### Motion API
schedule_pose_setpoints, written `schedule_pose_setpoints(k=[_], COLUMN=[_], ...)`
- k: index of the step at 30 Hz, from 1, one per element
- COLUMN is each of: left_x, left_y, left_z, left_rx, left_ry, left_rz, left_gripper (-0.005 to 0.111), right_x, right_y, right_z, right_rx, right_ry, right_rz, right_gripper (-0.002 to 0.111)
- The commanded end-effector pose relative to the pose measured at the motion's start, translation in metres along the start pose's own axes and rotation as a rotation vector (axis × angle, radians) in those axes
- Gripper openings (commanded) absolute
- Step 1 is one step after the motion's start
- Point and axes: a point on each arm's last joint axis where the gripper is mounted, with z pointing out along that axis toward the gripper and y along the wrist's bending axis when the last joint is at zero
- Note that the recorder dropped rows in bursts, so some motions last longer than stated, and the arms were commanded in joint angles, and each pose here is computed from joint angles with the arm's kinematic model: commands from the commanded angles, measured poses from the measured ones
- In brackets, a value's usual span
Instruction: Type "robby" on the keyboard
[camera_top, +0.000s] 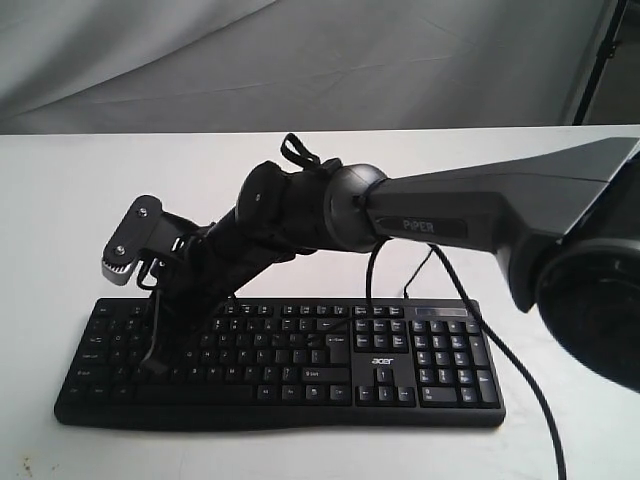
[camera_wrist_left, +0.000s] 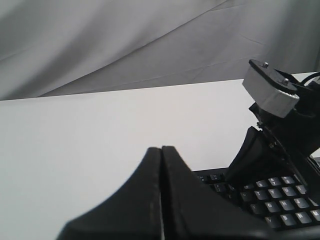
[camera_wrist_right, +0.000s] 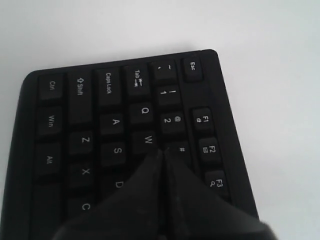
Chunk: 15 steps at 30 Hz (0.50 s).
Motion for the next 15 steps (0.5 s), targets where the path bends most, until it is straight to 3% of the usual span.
schedule_pose_setpoints(k=[1,15], left_x=[0.0008,0.0008], left_y=[-0.0003,-0.0003], left_z=[0.0001,0.0001], left_rx=[0.005,0.005], left_ry=[-0.005,-0.005], left_rz=[0.003,0.003], left_gripper=[0.000,0.000], right_x=[0.0008,0.0036], right_y=[-0.0001,0.0000], right_z=[-0.0006,-0.0008], right_rx=[0.001,0.001], right_ry=[0.040,0.071], right_rz=[-0.007,0.022], right_gripper=[0.000,0.000])
